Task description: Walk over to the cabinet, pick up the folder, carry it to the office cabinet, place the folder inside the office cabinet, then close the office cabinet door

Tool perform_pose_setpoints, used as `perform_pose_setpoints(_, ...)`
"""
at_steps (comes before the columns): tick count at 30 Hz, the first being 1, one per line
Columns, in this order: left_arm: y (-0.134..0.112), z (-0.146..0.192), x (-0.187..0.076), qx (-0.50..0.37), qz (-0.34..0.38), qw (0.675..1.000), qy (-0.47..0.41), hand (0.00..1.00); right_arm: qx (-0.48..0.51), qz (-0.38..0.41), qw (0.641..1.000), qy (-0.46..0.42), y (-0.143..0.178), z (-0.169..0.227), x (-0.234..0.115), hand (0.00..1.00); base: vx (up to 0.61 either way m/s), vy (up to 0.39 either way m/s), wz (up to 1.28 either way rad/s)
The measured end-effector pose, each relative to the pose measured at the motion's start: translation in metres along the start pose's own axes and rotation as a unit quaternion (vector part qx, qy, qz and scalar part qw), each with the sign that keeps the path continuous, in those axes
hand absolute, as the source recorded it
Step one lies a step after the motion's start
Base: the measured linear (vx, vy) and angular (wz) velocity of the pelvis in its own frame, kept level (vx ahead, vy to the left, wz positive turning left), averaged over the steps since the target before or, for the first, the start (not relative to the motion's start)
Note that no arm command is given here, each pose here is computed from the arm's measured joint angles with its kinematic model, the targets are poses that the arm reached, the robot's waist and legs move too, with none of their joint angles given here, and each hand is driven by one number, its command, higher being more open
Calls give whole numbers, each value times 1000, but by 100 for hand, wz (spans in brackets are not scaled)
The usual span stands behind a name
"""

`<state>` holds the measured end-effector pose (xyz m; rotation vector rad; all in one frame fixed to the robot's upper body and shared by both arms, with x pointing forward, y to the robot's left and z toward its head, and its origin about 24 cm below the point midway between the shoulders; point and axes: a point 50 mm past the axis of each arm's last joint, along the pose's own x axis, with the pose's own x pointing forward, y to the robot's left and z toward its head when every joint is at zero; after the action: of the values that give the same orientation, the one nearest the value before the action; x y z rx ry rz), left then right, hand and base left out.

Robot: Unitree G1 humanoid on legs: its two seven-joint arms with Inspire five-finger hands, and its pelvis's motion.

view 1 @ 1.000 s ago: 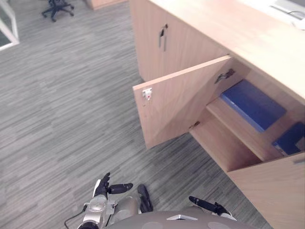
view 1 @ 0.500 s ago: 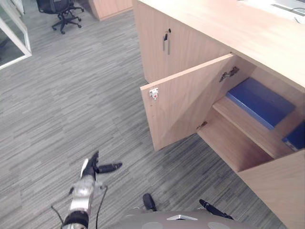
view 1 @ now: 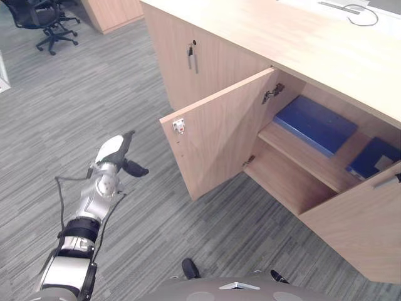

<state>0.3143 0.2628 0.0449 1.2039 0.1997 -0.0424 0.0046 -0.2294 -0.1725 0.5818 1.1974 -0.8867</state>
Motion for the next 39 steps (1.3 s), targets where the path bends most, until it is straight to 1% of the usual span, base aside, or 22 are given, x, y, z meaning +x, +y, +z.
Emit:
perform_pose_setpoints(2,1,14,5,54,-10,998,-35,100,10,-3,1000,1,-2,-1,0,100,43,33,-23)
perform_pose_setpoints(5,-6,38,11,139,-34,986,-91,100,30,-10,999,7,-5,-3,0,100,18,17,-23)
perform_pose_setpoints(8,-15,38,11,195,-56,974,-104,100,48,-24,998,16,-15,-9,-2,100,-11,-4,-18)
perform_pose_setpoints(12,-37,53,7,222,-86,961,-143,100,59,-42,997,25,-26,-16,-4,100,-45,9,-11)
perform_pose_setpoints(15,-51,64,4,223,-101,955,-167,100,58,-46,997,27,-28,-17,-4,100,-61,22,-18)
perform_pose_setpoints(18,-74,90,-3,207,-121,948,-211,100,46,-51,997,33,-31,-15,-4,100,-73,24,-21)
perform_pose_setpoints(20,-90,112,-15,197,-134,936,-258,100,34,-54,997,36,-31,-15,-4,100,-54,-15,-18)
perform_pose_setpoints(21,-102,128,-26,185,-143,927,-292,100,24,-52,998,37,-30,-14,-3,100,-10,-49,-14)
perform_pose_setpoints(23,-119,147,-38,150,-163,923,-316,100,-12,-52,998,43,-32,-13,-3,100,9,-60,-8)
perform_pose_setpoints(24,-131,158,-49,131,-183,914,-338,100,-58,-45,996,51,-34,-13,-4,100,17,-54,-3)
perform_pose_setpoints(25,-137,167,-56,126,-195,905,-356,100,-86,-41,994,51,-36,-12,-4,100,25,-64,-2)
perform_pose_setpoints(26,-150,185,-73,112,-227,879,-403,100,-137,-36,988,55,-40,-10,-4,100,28,-54,-1)
perform_pose_setpoints(27,-161,201,-88,97,-250,862,-430,100,-191,-29,979,64,-42,-9,-4,100,25,-48,1)
perform_pose_setpoints(28,-165,207,-95,88,-263,852,-443,100,-214,-27,974,68,-44,-9,-5,100,12,-33,3)
perform_pose_setpoints(29,-173,219,-111,73,-289,829,-474,100,-247,-23,966,77,-46,-9,-5,100,-113,-73,-3)
perform_pose_setpoints(30,-195,216,-144,49,-376,780,-498,100,-259,9,960,105,-31,-31,-7,100,-157,-73,-1)
perform_pose_setpoints(34,-204,202,-146,40,-407,786,-464,100,-285,19,952,107,-26,-34,-7,100,-101,-15,12)
perform_pose_setpoints(35,-206,196,-142,33,-412,793,-448,100,-292,19,951,102,-25,-31,-6,100,-31,20,12)
perform_pose_setpoints(36,-210,186,-135,8,-418,810,-411,100,-302,20,949,92,-21,-25,-5,100,0,0,0)
perform_pose_setpoints(37,-217,170,-126,-14,-421,836,-351,100,-318,23,944,82,-16,-18,-3,100,0,0,0)
perform_pose_setpoints(38,-220,160,-122,-23,-422,850,-315,100,-324,25,943,79,-14,-16,-3,100,2,0,-3)
perform_pose_setpoints(39,-226,134,-114,-34,-425,873,-235,100,-336,27,938,76,-11,-14,-2,100,0,0,0)
